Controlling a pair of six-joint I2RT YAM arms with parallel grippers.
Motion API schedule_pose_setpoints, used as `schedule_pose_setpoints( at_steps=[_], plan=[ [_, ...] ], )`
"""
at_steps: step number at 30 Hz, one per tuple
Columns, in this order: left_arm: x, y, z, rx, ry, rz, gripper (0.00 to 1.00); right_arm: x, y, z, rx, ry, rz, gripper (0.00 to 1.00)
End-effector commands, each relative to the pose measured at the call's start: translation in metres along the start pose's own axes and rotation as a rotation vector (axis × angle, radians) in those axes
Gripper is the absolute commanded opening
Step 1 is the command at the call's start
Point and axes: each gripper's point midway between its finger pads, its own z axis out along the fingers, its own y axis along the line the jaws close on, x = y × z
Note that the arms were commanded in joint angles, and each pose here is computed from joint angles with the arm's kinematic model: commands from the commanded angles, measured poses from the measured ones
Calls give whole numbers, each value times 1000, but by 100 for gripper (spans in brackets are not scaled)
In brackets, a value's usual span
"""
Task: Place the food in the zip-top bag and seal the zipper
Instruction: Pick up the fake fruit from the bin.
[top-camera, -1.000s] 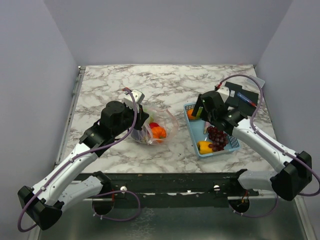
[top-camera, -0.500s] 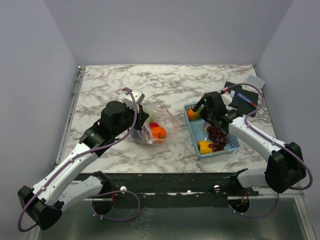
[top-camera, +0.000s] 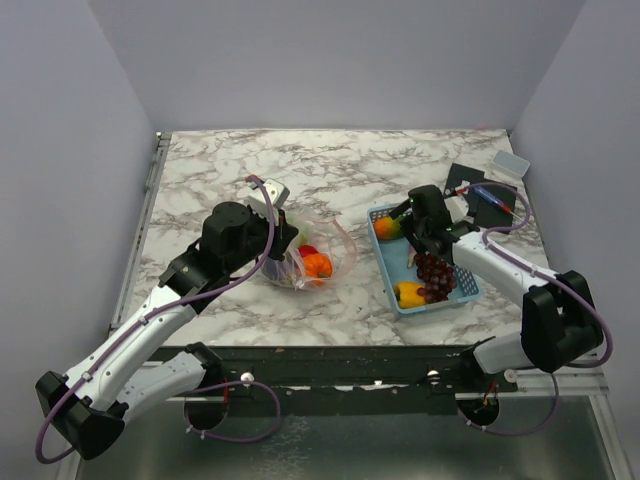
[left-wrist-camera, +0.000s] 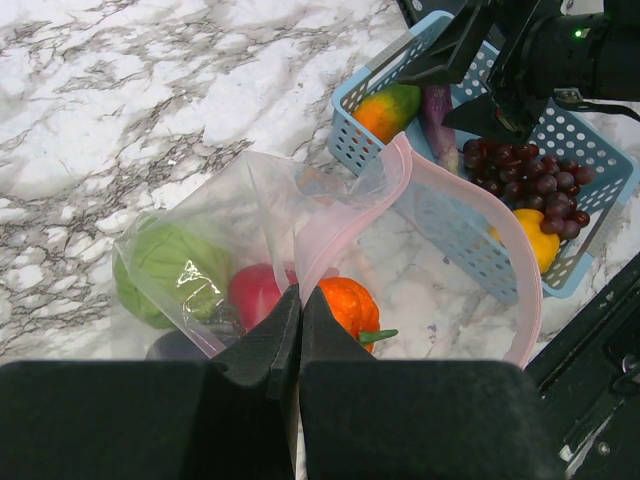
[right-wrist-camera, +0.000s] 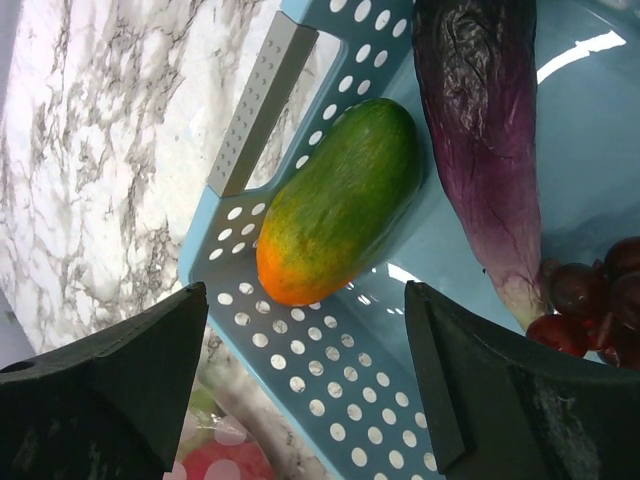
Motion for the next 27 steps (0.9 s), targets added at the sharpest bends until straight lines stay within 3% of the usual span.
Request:
schedule_pose_setpoints(
  at_steps=[1,27],
  plan=[
    [-7,1,-2,-9,-17,9,0,3,0,13,-4,11,88,84],
    [-6,3,-1,-19,-12,11,0,17,-16,56,55,8,180,82]
  ],
)
